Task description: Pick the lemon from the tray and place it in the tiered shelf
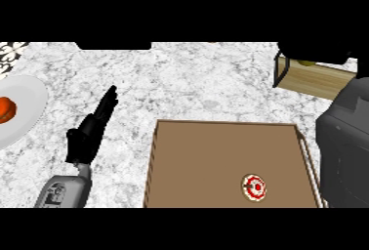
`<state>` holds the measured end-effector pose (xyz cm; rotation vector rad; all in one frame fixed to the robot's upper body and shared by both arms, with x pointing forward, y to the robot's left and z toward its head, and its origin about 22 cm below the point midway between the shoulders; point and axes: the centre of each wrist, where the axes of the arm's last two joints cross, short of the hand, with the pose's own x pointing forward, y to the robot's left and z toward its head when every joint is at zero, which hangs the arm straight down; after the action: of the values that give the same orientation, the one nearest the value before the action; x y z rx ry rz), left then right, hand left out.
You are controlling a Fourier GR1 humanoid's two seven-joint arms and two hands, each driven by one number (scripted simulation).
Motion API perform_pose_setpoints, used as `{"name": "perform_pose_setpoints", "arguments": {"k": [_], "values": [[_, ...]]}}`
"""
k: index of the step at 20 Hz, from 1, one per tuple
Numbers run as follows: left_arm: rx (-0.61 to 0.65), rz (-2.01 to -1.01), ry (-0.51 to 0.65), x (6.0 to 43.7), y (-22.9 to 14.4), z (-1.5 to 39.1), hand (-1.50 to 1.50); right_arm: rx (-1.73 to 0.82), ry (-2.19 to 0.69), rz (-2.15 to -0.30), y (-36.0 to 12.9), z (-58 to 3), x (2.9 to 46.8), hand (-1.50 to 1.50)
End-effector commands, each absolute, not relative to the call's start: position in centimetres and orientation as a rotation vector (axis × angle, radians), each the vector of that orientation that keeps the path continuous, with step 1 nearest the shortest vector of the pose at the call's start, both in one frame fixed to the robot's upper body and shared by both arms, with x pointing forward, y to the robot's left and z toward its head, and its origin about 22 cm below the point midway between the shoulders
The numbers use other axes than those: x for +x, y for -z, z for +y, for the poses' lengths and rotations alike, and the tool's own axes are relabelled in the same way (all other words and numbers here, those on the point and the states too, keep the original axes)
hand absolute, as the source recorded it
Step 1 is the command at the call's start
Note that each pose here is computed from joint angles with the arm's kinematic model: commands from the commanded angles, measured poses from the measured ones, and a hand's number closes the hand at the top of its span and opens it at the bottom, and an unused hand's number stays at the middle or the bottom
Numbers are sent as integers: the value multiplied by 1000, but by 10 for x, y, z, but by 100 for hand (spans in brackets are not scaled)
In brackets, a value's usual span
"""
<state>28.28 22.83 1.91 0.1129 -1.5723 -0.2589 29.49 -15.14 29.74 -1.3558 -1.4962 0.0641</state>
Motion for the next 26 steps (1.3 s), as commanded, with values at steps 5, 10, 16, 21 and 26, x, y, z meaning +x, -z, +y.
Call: {"name": "perform_pose_setpoints", "arguments": {"k": [5, 10, 16, 21, 26], "values": [[98, -1578, 260, 278, -10, 231, 0, -1452, 17, -1386, -350, -181, 319, 150], [107, -1586, 273, 285, -17, 220, 0, -1525, 70, -1412, -351, -207, 325, 150], [97, -1569, 262, 270, -16, 216, 0, -1577, -14, -1397, -358, -240, 345, 150], [109, -1583, 258, 268, 0, 213, 0, -1686, -41, -1357, -356, -247, 359, 150], [95, -1584, 272, 280, -14, 214, 0, -1731, -49, -1348, -330, -261, 389, 150]]}}
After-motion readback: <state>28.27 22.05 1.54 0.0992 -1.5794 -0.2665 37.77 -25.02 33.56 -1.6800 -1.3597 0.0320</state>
